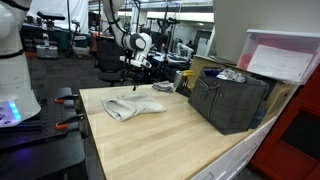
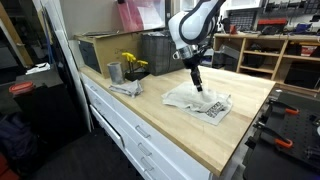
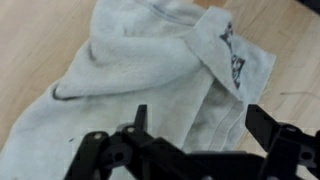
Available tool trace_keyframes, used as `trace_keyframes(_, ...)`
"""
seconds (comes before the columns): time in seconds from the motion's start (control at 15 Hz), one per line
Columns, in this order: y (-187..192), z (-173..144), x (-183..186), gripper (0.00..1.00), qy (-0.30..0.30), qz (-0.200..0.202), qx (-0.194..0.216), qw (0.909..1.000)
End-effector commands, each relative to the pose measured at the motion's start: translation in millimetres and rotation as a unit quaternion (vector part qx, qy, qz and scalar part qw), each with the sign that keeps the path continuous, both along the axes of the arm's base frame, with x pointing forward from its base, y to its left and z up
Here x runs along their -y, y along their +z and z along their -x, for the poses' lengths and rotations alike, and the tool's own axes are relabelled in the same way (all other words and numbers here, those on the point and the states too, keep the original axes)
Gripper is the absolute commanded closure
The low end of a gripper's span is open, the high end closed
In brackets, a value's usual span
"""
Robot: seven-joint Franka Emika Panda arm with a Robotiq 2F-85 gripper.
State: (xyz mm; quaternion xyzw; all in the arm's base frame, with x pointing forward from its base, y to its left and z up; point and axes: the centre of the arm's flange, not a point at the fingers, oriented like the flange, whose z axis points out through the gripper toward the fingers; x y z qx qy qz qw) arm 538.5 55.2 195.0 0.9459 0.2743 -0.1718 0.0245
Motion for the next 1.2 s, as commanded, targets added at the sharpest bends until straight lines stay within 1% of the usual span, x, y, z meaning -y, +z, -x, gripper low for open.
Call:
trace_keyframes(0.0, -5.7, -18.4, 2.0, 0.0, -0.003, 0.024, 0.094, 0.9953)
trace_keyframes(0.13, -10.4, -25.2, -7.1, 0.0, -0.015, 0.034, 0.138, 0.9897)
trace_keyframes(0.27, -12.9, -24.8, -21.6, 0.0, -0.018, 0.04, 0.171, 0.9843)
trace_keyframes(0.47, -14.1, -16.2, -51.9, 0.0, 0.003, 0.046, 0.218, 0.9748)
trace_keyframes(0.6, -16.0, -14.3, -71.5, 0.0, 0.013, 0.047, 0.242, 0.9691)
trace_keyframes(0.8, -23.7, -13.5, -96.2, 0.0, 0.028, 0.043, 0.257, 0.9651)
trace_keyframes(0.93, -32.8, -14.1, -104.8, 0.0, 0.033, 0.039, 0.254, 0.9658)
trace_keyframes(1.13, -46.1, -19.4, -109.4, 0.0, 0.031, 0.03, 0.241, 0.9696)
